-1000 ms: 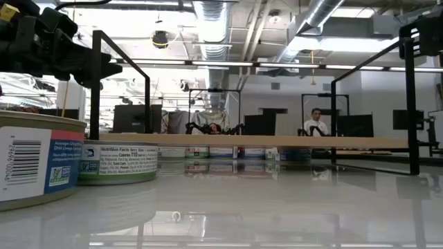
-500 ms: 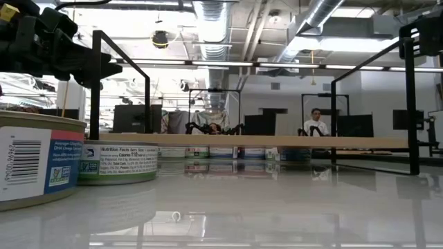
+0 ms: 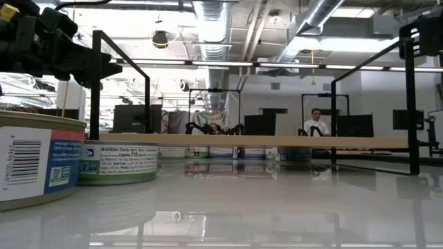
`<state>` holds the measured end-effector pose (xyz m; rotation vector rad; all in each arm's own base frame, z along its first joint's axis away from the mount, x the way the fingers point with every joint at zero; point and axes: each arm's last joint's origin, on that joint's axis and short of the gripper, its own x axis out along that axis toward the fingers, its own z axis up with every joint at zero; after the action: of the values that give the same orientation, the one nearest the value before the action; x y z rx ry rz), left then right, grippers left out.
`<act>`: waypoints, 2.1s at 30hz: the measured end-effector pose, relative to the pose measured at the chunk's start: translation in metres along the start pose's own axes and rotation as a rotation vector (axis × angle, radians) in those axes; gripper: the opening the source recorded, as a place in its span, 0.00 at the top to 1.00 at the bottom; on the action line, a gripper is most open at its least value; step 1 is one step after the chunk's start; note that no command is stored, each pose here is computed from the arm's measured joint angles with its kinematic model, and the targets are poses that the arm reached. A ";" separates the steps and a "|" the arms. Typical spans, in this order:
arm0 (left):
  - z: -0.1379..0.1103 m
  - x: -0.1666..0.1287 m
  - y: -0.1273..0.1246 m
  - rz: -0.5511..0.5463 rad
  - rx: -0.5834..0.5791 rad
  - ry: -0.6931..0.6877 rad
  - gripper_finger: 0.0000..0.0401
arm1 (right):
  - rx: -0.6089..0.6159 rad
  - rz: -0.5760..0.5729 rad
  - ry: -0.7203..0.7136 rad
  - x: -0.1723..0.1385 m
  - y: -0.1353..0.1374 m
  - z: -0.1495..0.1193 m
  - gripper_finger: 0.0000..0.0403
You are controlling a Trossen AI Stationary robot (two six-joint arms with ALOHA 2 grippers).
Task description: Stack canned seafood by type on shelf
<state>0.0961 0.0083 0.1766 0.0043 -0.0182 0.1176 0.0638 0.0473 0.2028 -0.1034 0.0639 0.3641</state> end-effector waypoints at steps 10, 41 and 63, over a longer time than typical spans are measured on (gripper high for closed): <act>0.000 0.000 0.000 0.000 0.000 0.000 0.43 | 0.000 0.000 0.000 0.000 0.000 0.000 0.47; 0.003 0.000 0.001 0.017 -0.253 -0.037 0.43 | 0.000 0.000 0.001 0.000 0.000 0.000 0.47; 0.036 -0.008 0.000 -0.028 -0.101 -0.140 0.43 | -0.117 -0.069 -0.484 -0.012 -0.007 0.048 0.47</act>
<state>0.0878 0.0071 0.2129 -0.0879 -0.1639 0.0886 0.0570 0.0421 0.2517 -0.1304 -0.4384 0.3155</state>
